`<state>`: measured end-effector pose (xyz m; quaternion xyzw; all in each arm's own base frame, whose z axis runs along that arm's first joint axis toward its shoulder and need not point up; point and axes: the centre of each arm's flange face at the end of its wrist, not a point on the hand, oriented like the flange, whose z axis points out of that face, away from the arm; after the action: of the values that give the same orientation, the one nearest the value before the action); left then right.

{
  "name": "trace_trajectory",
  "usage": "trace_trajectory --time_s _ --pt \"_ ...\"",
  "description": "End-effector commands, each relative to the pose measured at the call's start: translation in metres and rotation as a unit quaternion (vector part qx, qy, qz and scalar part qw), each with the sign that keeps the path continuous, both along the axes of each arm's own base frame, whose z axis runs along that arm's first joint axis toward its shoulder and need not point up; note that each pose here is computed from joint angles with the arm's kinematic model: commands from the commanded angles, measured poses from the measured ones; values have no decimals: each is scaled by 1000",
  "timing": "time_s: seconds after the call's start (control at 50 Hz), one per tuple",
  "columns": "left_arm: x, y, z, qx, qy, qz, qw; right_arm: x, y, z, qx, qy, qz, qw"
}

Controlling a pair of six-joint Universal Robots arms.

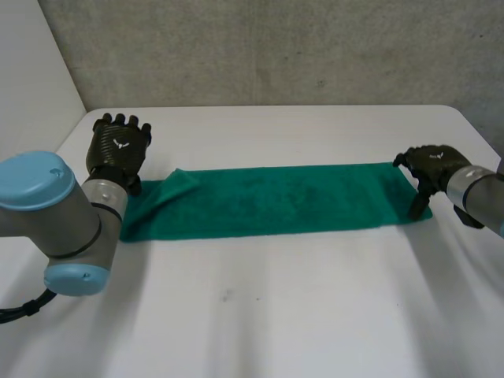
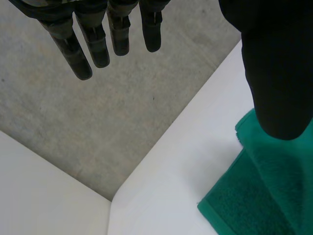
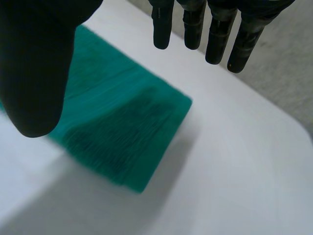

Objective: Fold the towel.

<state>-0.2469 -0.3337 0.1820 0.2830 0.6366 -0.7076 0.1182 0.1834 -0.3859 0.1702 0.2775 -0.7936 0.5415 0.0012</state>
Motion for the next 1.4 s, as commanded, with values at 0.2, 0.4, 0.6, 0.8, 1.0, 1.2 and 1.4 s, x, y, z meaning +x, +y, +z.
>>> trace_trajectory --time_s 0.2,0.4,0.6,0.8,1.0,1.2,1.4 --pt "22 -64 -42 24 -6 -9 1000 -4 8 -21 10 -3 0 1000" --pt "24 -27 -42 115 21 -20 993 -4 9 -24 12 -1 -1 1000" --pt "18 -19 -38 137 78 -48 986 -3 11 -28 17 -1 1 1000" --pt "15 -31 -58 146 71 -45 986 -4 12 -31 19 0 -1 1000" --pt "15 -54 -75 141 69 -37 987 -5 12 -31 20 1 -3 1000" --pt "56 -94 -64 72 71 122 987 -5 14 -29 18 1 -3 1000" --pt "50 -76 -68 88 27 118 989 -5 15 -27 17 0 -1 1000"
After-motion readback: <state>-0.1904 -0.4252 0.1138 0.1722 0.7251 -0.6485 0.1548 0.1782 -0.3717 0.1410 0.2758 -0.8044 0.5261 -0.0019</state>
